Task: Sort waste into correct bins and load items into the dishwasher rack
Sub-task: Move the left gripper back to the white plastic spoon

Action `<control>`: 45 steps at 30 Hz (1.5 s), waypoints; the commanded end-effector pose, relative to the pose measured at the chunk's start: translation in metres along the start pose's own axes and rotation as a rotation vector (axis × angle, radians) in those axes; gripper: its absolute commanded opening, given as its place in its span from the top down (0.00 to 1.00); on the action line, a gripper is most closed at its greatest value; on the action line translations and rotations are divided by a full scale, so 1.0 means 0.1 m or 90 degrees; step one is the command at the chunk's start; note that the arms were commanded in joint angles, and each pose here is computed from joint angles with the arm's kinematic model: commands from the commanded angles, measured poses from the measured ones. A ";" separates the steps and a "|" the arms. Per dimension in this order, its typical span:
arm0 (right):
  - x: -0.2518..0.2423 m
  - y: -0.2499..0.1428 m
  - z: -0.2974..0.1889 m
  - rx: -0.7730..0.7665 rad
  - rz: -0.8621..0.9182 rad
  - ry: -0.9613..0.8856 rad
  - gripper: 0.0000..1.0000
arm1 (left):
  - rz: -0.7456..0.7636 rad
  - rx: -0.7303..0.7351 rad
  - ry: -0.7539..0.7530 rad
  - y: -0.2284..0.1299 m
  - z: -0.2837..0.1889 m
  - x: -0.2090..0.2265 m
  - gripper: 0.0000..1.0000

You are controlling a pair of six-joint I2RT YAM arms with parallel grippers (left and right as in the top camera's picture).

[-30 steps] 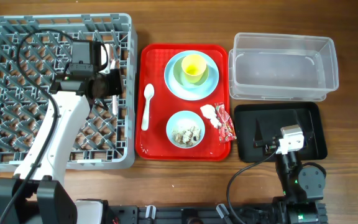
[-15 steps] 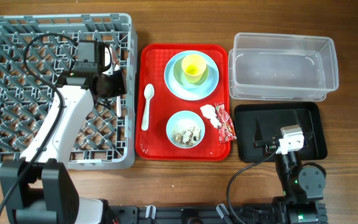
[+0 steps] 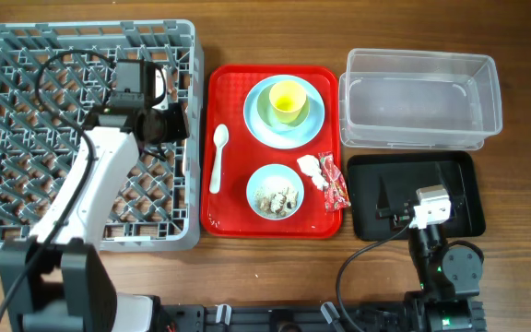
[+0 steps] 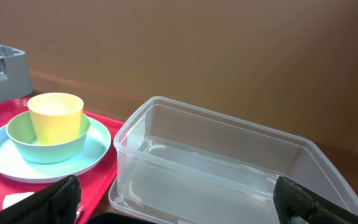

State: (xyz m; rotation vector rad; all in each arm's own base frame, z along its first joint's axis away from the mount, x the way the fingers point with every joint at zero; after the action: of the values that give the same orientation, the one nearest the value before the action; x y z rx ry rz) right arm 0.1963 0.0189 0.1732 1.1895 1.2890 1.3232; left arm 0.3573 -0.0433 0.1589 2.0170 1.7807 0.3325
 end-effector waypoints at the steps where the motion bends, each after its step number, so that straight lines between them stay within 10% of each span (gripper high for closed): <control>1: -0.01 0.01 0.00 -0.002 0.008 -0.007 0.00 | -0.009 -0.077 -0.046 0.17 -0.44 -0.18 0.82; 11: -0.01 0.01 0.00 -0.002 0.008 -0.007 0.00 | 0.114 -0.031 -0.062 -0.04 -0.35 -0.95 0.96; 18: -0.01 0.01 0.00 -0.002 0.008 -0.007 0.00 | 0.112 0.019 0.088 -0.20 0.09 -1.08 0.68; 23: -0.01 0.01 0.00 -0.002 0.008 -0.007 0.00 | 0.121 0.064 0.124 -0.29 0.49 -1.03 0.80; 45: -0.01 0.01 0.00 -0.002 0.008 -0.007 0.00 | 0.129 0.105 0.191 -0.44 0.98 -0.87 0.71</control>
State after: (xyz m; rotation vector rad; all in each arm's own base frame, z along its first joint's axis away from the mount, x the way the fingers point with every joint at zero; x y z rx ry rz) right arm 0.1963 0.0189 0.1732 1.1895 1.2890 1.3232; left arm 0.3457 -0.1465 0.0653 2.3906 1.7916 0.5628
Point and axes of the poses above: each gripper's point midway between its finger pads, its own z axis out along the fingers, its own x axis along the line the jaws close on, y = z × x, the point moved 5 cm from there along -z, back along the fingers, and after that the axes turned 15 degrees about z, right-handed, at the moved point
